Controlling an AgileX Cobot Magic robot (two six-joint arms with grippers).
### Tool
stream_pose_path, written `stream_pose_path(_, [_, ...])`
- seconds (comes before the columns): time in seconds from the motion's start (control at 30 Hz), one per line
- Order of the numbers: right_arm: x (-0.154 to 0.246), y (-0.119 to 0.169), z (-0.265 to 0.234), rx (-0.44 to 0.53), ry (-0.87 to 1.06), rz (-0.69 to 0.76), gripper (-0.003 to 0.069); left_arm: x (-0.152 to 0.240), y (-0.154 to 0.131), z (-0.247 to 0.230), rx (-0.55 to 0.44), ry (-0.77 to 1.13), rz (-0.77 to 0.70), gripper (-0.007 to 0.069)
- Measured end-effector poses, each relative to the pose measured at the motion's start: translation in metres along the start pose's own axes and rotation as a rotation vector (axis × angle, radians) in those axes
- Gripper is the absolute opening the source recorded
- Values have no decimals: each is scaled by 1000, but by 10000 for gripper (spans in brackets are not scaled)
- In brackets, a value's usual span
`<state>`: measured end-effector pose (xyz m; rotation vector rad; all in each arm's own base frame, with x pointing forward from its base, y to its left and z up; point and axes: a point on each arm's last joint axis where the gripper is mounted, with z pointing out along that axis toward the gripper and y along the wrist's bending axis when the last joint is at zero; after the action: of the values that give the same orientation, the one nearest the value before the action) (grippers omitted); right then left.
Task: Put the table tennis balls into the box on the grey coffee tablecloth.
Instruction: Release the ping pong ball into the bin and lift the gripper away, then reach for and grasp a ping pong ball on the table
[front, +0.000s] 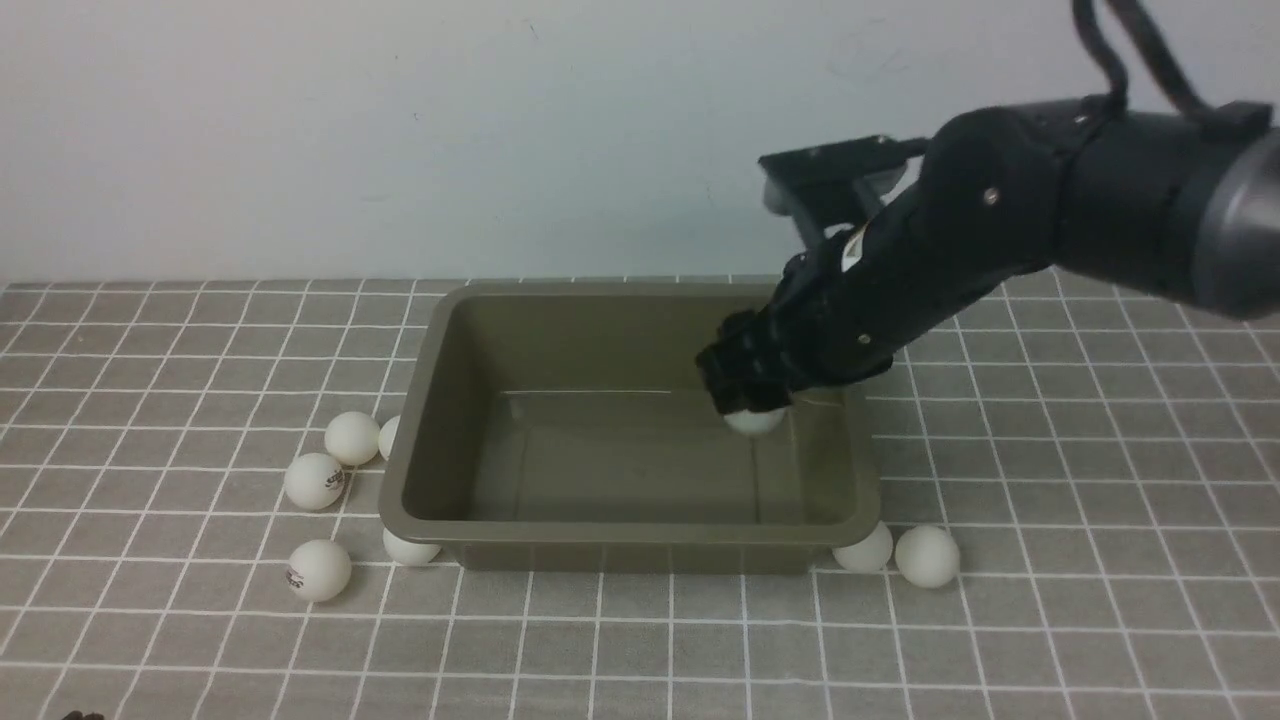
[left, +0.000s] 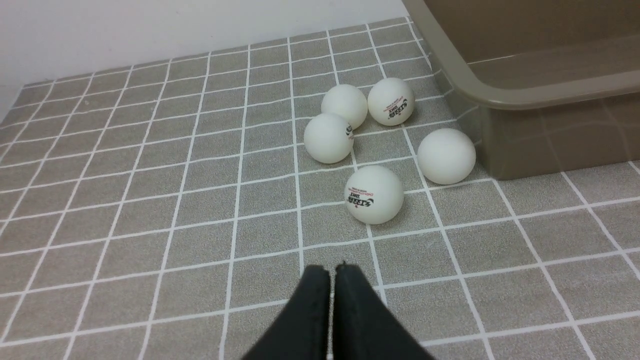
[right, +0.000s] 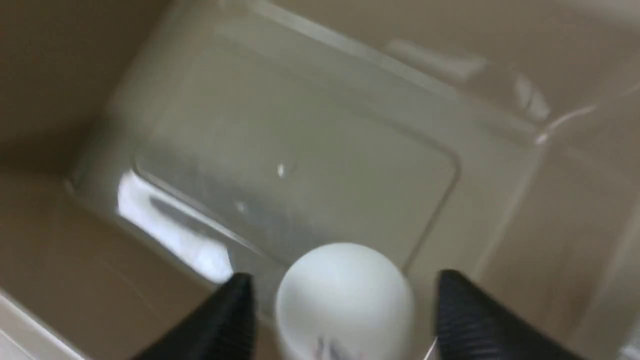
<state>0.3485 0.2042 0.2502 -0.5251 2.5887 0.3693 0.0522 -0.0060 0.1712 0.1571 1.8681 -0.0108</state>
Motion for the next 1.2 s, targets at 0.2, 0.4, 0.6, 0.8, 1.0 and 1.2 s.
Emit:
stream_pose_path(0.2, [1, -18, -31, 177, 83, -96, 566, 0, 0, 0, 0, 0, 0, -5])
stream_pose_path(0.4, [9, -74, -100, 356, 94, 30, 215, 0, 0, 0, 0, 0, 0, -5])
stream_pose_path(0.6, [57, -121, -104, 288, 191, 319, 13, 0, 0, 0, 0, 0, 0, -5])
stream_pose_path(0.8, [86, -106, -54, 88, 128, 344, 216, 0, 0, 0, 0, 0, 0, -5])
stream_pose_path(1.0, [83, -105, -20, 60, 78, 367, 503, 0, 0, 0, 0, 0, 0, -5])
stream_pose_path(1.2, [94, -106, 18, 54, 186, 369, 581, 0, 0, 0, 0, 0, 0, -5])
